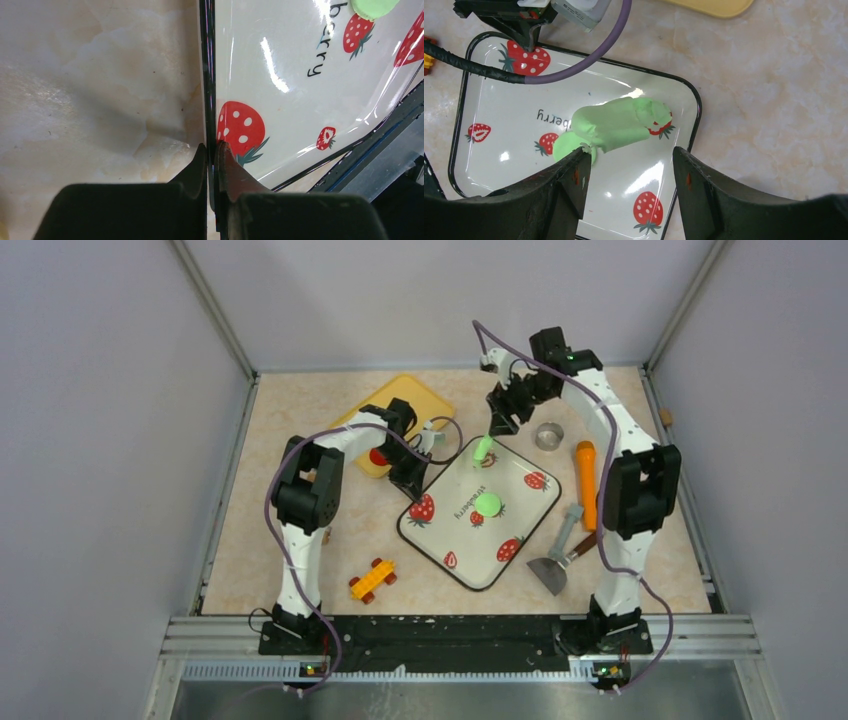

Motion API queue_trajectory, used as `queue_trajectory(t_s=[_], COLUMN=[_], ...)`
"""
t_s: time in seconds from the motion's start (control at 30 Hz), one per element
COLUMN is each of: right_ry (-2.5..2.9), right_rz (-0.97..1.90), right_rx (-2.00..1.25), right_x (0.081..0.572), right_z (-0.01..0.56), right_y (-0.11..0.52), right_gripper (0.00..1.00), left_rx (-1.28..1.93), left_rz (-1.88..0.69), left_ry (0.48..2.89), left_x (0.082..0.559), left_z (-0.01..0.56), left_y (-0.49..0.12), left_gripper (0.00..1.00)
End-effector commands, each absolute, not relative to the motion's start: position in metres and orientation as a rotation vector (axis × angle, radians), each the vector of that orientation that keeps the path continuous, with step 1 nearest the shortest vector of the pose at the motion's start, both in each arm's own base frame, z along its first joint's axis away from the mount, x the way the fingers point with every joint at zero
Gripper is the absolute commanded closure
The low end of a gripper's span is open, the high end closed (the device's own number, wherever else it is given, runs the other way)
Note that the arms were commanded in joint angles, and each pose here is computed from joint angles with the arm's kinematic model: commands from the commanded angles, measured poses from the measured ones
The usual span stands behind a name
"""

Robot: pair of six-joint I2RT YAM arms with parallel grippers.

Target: Roll out the dumpling wrappers from the dough

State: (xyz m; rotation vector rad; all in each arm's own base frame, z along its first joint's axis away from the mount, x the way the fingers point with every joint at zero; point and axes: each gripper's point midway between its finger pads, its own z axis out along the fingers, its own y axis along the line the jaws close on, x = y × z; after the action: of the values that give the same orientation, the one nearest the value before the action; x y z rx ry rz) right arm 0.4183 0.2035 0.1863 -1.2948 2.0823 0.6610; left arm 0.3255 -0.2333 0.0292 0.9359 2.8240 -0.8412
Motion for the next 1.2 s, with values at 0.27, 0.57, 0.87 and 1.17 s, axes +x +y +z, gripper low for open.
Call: queue_trajectory(t_s=[0.27,0.57,0.87,1.17], right_ry=[2.133,1.851,1.03,0.886], right_rz=[0.69,0.682,0.113,0.166], right_rx=[-1.388,-1.548,-1.412,-1.6], right_x=[0.398,0.376,0.349,0.294], right_z=[0.13,0.156,0.257,0.254], right_y=[0.201,0.205,0.199,0.214], right_gripper=[0.37,0.35,0.31,0.33], left_rx=[0.892,0.877,0.869,0.863], left_rz=[-0.921,-0.954,-0.968,-0.98], left_ry=[2.767,2.765,2.758,2.758], left_x=[0.339,0.337,0.338,0.338], left_z=[0.045,0.046,0.049,0.048], left_y=[-0.233,-0.235,-0.236,-0.238], left_gripper=[1.0,1.0,0.98,0.99])
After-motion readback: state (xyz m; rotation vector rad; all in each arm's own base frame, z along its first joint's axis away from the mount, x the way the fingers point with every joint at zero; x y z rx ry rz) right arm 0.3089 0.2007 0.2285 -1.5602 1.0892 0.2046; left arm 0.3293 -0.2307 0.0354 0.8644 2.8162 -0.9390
